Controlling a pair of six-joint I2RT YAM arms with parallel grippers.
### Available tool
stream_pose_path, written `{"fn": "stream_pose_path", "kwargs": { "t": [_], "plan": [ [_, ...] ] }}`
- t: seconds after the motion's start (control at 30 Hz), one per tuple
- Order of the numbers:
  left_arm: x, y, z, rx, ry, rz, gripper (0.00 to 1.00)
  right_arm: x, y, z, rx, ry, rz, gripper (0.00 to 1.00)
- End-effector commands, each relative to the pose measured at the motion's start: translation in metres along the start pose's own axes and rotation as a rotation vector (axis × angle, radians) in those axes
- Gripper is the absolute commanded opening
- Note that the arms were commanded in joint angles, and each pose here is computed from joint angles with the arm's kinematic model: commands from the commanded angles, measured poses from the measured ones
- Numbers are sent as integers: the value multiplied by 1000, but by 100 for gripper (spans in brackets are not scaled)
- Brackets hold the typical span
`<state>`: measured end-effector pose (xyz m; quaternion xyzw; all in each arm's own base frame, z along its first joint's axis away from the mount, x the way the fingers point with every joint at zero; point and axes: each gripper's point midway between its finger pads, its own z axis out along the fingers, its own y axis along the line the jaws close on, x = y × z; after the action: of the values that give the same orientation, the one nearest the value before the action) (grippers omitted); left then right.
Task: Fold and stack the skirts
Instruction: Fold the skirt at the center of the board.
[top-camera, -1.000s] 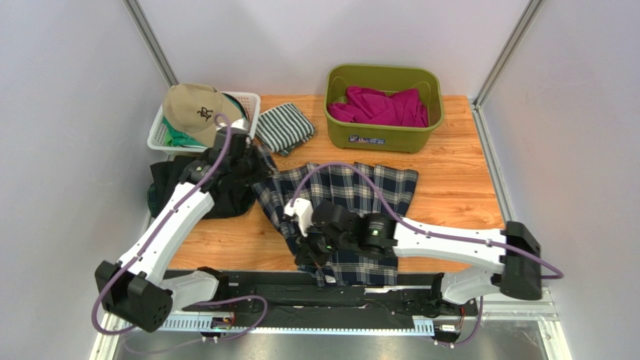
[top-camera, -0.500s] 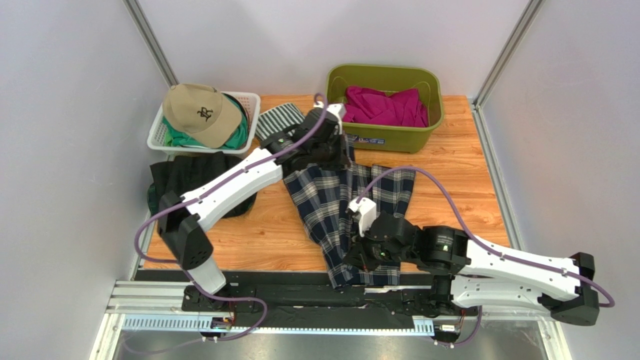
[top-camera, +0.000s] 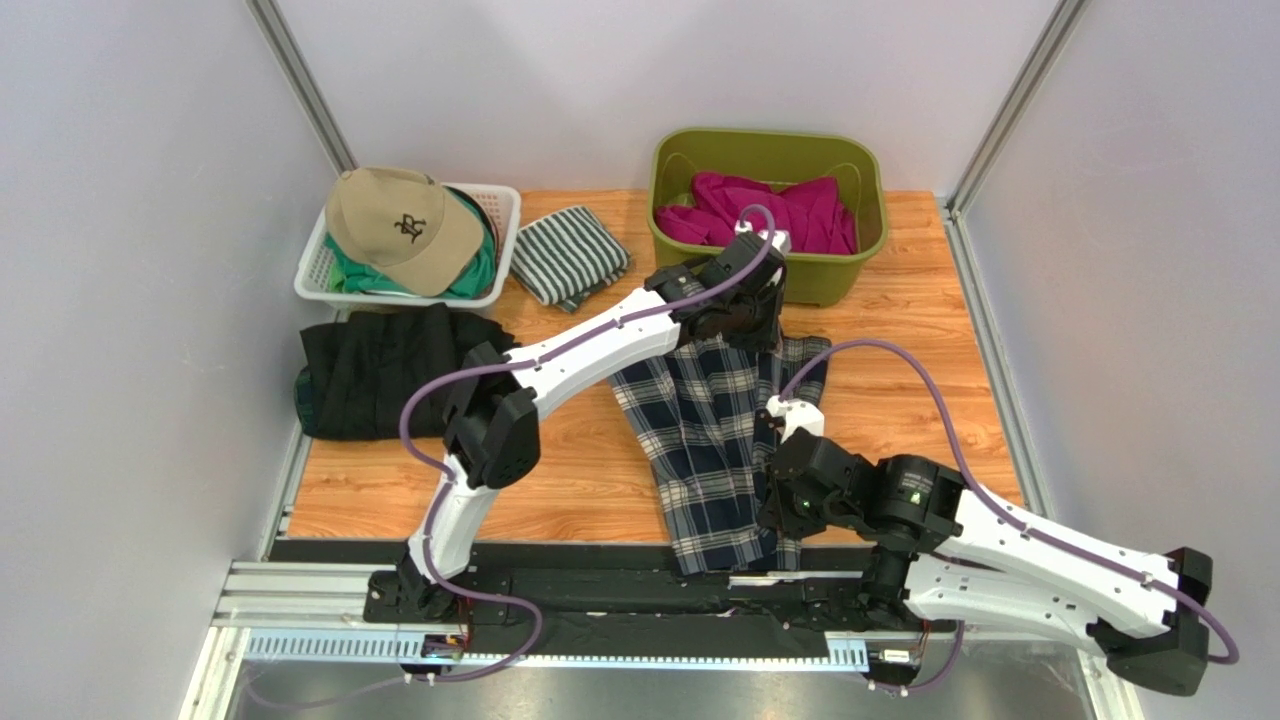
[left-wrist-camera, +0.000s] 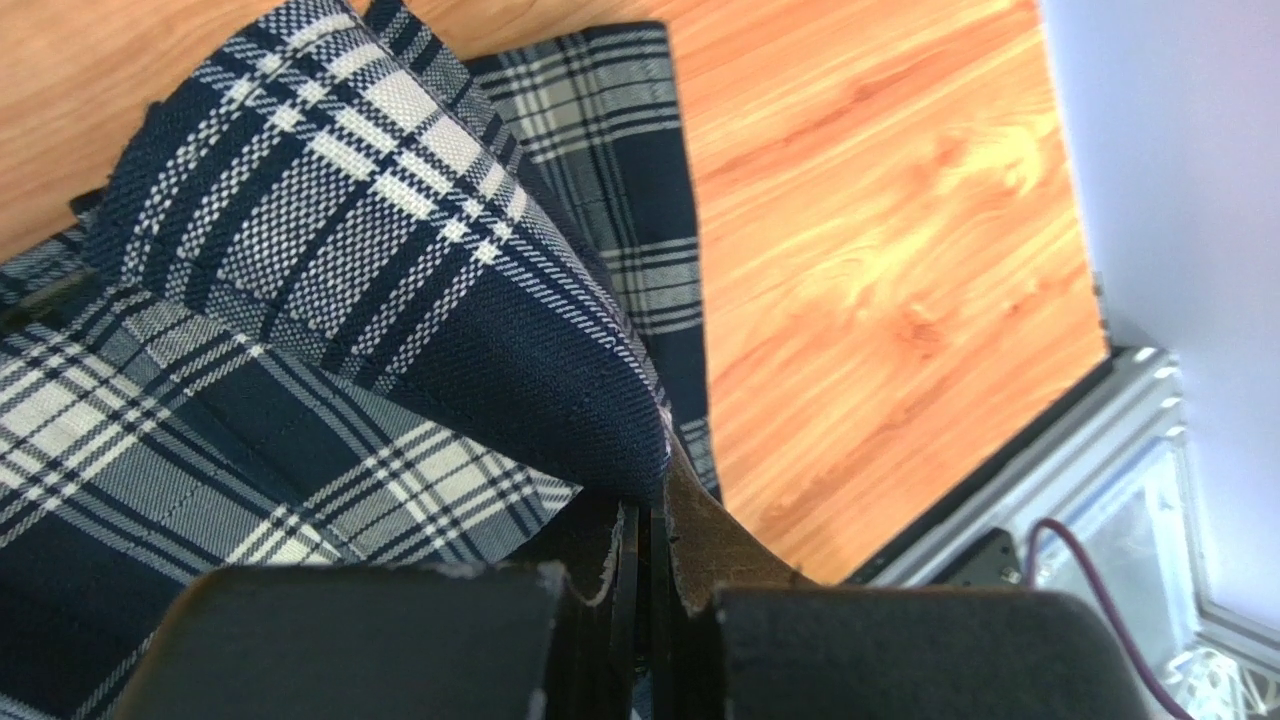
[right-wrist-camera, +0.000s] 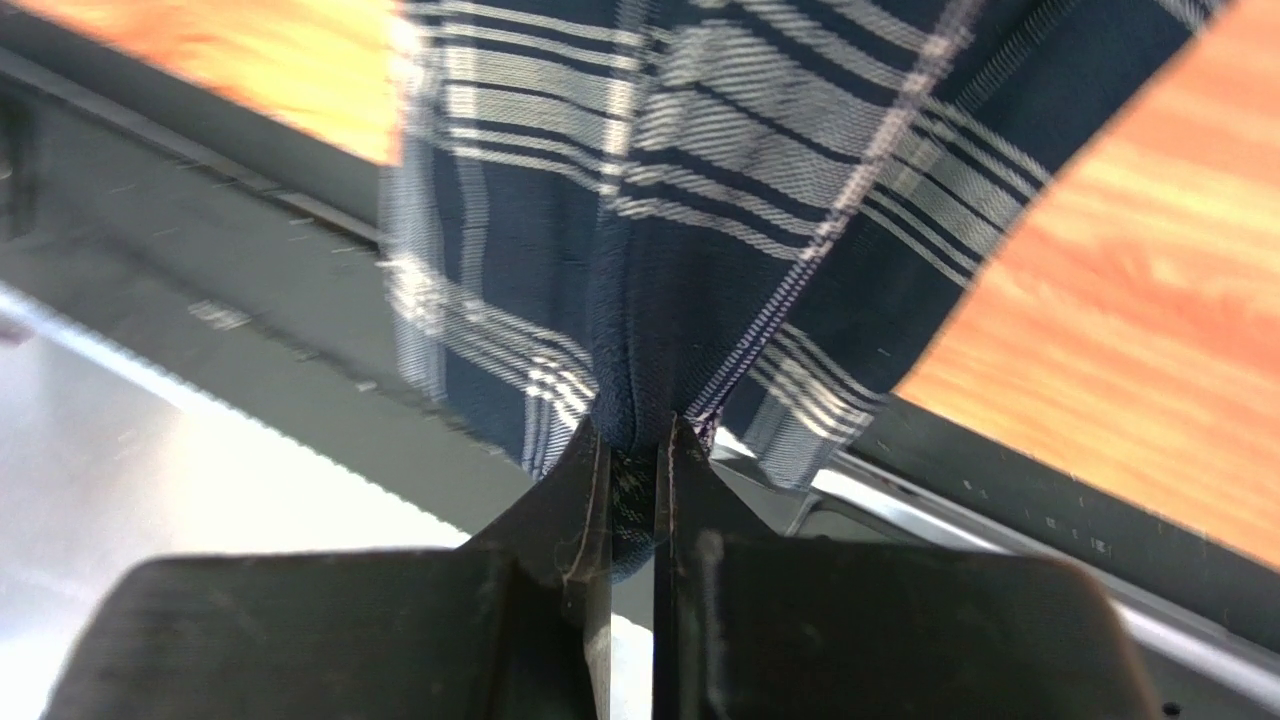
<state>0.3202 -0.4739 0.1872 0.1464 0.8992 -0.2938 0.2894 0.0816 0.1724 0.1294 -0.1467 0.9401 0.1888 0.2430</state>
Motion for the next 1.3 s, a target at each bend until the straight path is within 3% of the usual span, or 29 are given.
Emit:
{"fn": "stream_pose_path", "kwargs": {
  "t": [0.0, 0.17, 0.43, 0.5, 0.53, 0.7, 0.73, 0.8, 0.9, 1.03, 1.27],
  "plan": [
    [-49, 2, 8, -16, -163, 12, 0, 44, -8, 9, -13, 219, 126, 0],
    [-29, 7, 39, -20, -102, 39, 0, 64, -11, 30, -52, 314, 228, 0],
    [5, -12, 69, 17, -25, 114, 2, 63, -11, 29, -75, 265, 300, 4],
    [9, -12, 73, 14, -16, 118, 11, 68, -17, 26, -42, 278, 308, 10],
    [9, -11, 73, 13, -15, 118, 28, 68, -22, 26, -13, 274, 314, 21],
    [-7, -37, 55, 102, -36, 139, 56, 48, -44, 3, 137, 207, 269, 66],
    [-12, -44, 50, 123, -46, 147, 70, 39, -52, 0, 181, 165, 262, 71],
    [-27, -64, 34, 182, -83, 175, 89, 31, -57, -10, 224, 140, 255, 80],
    [-42, -75, 13, 202, -127, 209, 96, 8, -58, -21, 235, 52, 251, 86],
    [-43, -66, -24, 159, -128, 266, 97, -24, -49, -28, 201, -58, 243, 93],
    [4, 8, -80, -49, -64, 283, 97, -70, -32, 1, 132, -148, 296, 94]
  ]
}}
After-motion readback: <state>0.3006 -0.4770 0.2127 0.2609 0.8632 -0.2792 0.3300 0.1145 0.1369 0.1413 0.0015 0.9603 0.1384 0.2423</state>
